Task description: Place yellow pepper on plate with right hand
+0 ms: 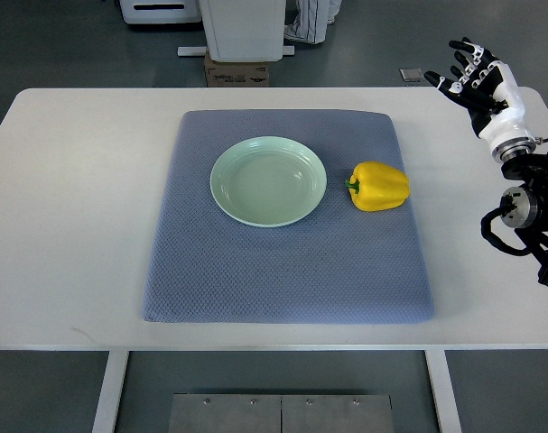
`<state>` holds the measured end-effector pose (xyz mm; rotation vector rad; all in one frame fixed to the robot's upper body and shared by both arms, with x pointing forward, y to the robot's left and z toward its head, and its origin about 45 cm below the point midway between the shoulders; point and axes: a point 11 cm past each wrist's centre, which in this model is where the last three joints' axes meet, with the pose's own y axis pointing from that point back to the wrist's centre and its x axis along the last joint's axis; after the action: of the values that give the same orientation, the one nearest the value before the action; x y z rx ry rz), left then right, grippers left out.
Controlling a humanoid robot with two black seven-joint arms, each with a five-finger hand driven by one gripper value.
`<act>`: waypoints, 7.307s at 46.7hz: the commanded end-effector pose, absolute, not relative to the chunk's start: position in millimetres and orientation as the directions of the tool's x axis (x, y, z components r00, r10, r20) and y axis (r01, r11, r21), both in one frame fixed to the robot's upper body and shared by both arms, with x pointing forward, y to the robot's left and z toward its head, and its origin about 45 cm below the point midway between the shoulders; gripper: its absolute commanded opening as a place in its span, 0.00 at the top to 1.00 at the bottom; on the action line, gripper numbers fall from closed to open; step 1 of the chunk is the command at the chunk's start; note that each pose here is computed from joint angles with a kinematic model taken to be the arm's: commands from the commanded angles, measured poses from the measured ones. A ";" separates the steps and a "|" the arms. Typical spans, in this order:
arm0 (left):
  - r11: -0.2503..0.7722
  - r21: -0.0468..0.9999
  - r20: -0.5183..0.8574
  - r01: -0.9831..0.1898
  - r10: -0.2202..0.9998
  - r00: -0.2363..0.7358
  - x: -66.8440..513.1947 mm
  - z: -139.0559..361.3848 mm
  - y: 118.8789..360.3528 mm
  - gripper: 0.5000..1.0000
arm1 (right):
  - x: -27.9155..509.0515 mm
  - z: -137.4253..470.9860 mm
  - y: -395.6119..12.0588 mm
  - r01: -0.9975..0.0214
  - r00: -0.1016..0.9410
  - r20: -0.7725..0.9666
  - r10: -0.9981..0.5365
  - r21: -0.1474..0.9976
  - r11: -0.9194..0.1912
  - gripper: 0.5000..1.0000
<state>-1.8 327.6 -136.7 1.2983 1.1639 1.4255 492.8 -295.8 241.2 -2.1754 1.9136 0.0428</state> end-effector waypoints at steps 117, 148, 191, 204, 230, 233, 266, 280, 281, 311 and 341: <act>-0.194 0.981 0.193 -0.006 0.977 -0.088 -1.8 -136.7 327.6 0.00 | 467.4 239.9 -256.7 -0.736 0.620 0.639 -0.455 0.274 -0.619 0.00; -0.194 0.981 0.193 -0.006 0.977 -0.088 -1.8 -136.7 327.6 0.00 | 461.8 220.9 -241.9 -0.723 0.642 0.610 -0.464 0.280 -0.632 0.00; -0.194 0.981 0.193 -0.006 0.977 -0.088 -1.8 -136.7 327.6 0.00 | 452.3 197.5 -239.5 -0.725 0.660 0.556 -0.505 0.294 -0.623 0.06; -0.194 0.981 0.193 -0.006 0.977 -0.088 -1.8 -136.7 327.6 0.00 | 448.2 190.0 -239.3 -0.716 0.671 0.553 -0.494 0.311 -0.625 0.26; -0.194 0.981 0.193 -0.006 0.977 -0.088 -1.8 -136.7 327.6 0.00 | 451.5 189.7 -238.1 -0.720 0.665 0.565 -0.488 0.311 -0.620 1.00; -0.194 0.981 0.193 -0.006 0.977 -0.088 -1.8 -136.7 327.6 0.00 | 452.4 191.4 -237.6 -0.721 0.663 0.567 -0.489 0.308 -0.621 1.00; -0.194 0.981 0.193 -0.006 0.977 -0.088 -1.8 -136.7 327.6 0.00 | 483.8 270.4 -190.9 -0.702 0.626 0.602 -0.495 0.160 -0.694 1.00; -0.194 0.981 0.193 -0.006 0.977 -0.088 -1.8 -136.7 327.6 0.00 | 482.3 283.4 -128.3 -0.640 0.662 0.581 -0.474 0.107 -0.761 1.00; -0.196 0.981 0.194 -0.006 0.977 -0.088 -1.8 -136.6 327.8 0.00 | 481.5 282.2 -123.9 -0.637 0.666 0.573 -0.478 0.104 -0.764 1.00; -0.194 0.981 0.193 -0.006 0.977 -0.088 -1.8 -136.7 327.6 0.00 | 485.0 233.8 -117.8 -0.702 0.637 0.548 -0.542 0.121 -0.702 1.00; -0.194 0.981 0.193 -0.006 0.977 -0.088 -1.8 -136.7 327.6 0.00 | 475.0 215.1 -117.3 -0.699 0.667 0.482 -0.568 0.139 -0.702 1.00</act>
<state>-1.8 327.6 -136.7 1.2982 1.1643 1.4253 476.6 -117.3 218.0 -3.1435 1.2391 -0.7343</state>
